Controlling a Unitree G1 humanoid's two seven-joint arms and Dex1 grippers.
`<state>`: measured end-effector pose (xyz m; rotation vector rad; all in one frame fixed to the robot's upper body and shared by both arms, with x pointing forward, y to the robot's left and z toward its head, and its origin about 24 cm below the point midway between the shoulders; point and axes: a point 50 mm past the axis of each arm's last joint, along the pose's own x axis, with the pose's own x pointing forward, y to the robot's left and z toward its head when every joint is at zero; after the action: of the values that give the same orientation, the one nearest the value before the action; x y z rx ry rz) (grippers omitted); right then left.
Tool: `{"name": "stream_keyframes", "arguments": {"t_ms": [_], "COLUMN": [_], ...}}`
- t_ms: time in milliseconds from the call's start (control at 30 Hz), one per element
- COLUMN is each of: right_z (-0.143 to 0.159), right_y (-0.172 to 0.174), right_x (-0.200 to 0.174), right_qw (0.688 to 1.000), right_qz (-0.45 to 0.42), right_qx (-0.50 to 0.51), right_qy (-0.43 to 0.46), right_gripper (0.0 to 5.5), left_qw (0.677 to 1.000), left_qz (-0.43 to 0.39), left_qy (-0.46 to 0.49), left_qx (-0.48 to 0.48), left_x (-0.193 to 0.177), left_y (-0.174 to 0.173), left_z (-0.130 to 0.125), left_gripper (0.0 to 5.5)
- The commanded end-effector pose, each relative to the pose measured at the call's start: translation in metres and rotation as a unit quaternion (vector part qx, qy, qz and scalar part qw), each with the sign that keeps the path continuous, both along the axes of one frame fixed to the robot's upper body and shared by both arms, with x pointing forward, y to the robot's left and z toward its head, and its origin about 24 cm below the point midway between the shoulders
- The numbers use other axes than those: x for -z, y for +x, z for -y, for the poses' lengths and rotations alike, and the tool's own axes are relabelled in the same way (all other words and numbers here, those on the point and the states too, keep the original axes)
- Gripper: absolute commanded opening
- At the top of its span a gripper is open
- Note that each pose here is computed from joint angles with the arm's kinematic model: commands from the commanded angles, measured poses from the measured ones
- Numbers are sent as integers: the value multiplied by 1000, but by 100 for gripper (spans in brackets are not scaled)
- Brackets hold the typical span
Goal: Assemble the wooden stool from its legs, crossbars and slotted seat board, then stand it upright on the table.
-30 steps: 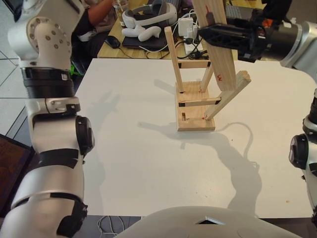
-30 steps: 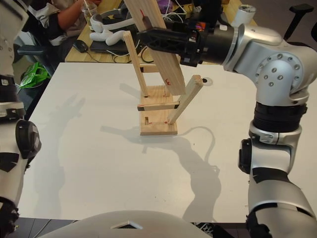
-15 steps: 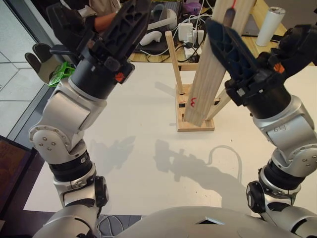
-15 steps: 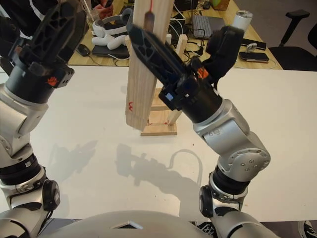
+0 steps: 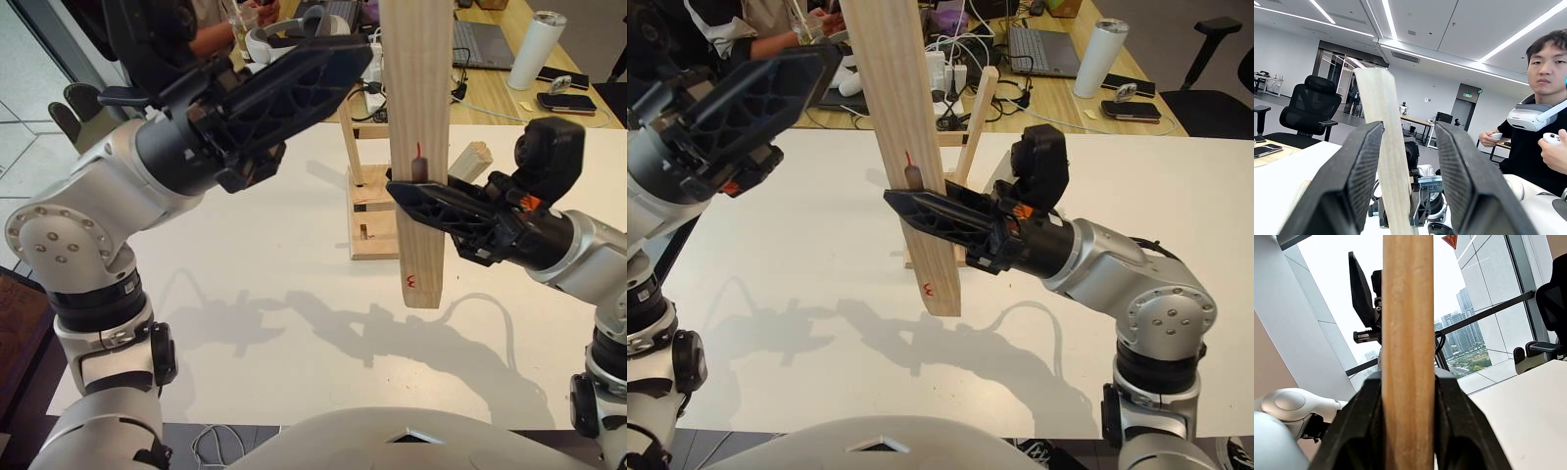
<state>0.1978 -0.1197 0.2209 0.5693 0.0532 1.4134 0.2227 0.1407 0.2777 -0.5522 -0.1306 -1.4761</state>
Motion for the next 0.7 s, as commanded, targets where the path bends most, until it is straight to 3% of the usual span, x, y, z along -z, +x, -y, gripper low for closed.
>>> {"name": "stream_keyframes", "arguments": {"t_ms": [33,433,700], "right_z": [-3,-8,-2], "right_y": [-1,-6,1], "right_x": [-2,5,6], "right_qw": [999,996,991], "right_qz": [23,51,65], "right_qx": [-17,-49,-69], "right_qy": [-20,-60,-99], "right_gripper": [100,100,100], "left_qw": [1000,998,989], "left_qz": [-11,-15,-6], "left_qy": [22,66,130], "left_qx": [7,-13,64], "left_x": [2,4,19], "left_y": [1,16,-1], "left_z": [8,11,19], "left_gripper": [193,193,193]}}
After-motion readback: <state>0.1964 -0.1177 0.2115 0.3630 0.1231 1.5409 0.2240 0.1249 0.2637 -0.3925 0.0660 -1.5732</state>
